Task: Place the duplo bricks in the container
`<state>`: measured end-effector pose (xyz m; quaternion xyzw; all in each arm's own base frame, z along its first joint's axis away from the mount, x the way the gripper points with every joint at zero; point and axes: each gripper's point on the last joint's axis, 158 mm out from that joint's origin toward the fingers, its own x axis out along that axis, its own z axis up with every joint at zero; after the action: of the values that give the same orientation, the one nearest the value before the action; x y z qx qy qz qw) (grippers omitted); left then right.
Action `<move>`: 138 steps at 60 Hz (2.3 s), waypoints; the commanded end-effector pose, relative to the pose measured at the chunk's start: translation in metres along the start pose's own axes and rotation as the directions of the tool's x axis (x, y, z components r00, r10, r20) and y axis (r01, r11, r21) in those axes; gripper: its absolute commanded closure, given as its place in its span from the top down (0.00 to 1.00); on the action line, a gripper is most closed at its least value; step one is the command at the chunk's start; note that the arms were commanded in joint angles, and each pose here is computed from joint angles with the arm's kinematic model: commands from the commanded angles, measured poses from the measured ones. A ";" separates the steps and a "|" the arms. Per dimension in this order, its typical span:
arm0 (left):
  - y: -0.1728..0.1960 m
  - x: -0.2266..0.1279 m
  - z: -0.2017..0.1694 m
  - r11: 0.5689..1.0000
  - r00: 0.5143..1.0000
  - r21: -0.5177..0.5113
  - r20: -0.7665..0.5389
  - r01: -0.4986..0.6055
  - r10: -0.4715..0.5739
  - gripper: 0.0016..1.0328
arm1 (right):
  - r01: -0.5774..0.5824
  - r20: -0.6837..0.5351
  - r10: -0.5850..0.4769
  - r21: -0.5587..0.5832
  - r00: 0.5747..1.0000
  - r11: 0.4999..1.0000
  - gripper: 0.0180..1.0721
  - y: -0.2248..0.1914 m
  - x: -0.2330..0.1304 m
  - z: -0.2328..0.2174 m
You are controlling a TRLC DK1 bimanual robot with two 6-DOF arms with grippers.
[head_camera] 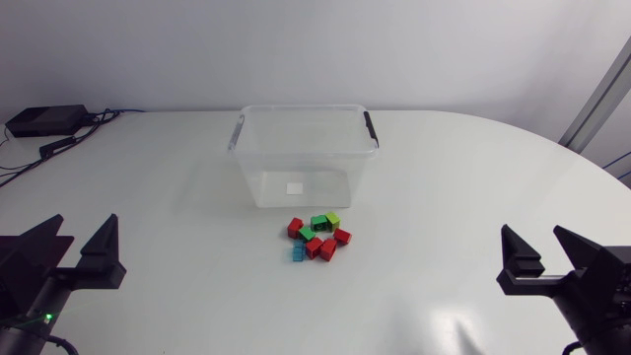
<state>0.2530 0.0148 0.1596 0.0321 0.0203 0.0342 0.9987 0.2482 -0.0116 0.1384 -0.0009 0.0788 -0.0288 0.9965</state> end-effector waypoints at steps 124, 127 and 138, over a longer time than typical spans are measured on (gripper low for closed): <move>-0.230 0.068 -0.098 0.785 0.169 -0.131 -0.943 0.606 -0.288 0.93 | -0.253 -0.709 0.239 0.088 0.664 0.964 0.95 0.066 0.064 -0.061; -0.239 0.069 -0.102 0.781 0.152 -0.143 -0.944 0.608 -0.291 0.93 | -0.269 -0.710 0.263 0.107 0.653 0.957 0.95 0.071 0.065 -0.065; -0.265 0.069 -0.125 0.778 0.091 -0.161 -0.959 0.607 -0.270 0.93 | -0.329 -0.692 0.327 0.135 0.644 0.935 0.95 0.087 0.066 -0.071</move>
<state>0.3366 -0.2264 0.0273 0.1444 0.6113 -0.2644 0.7318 0.3130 0.0642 0.0692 0.0348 0.4442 0.1356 0.8849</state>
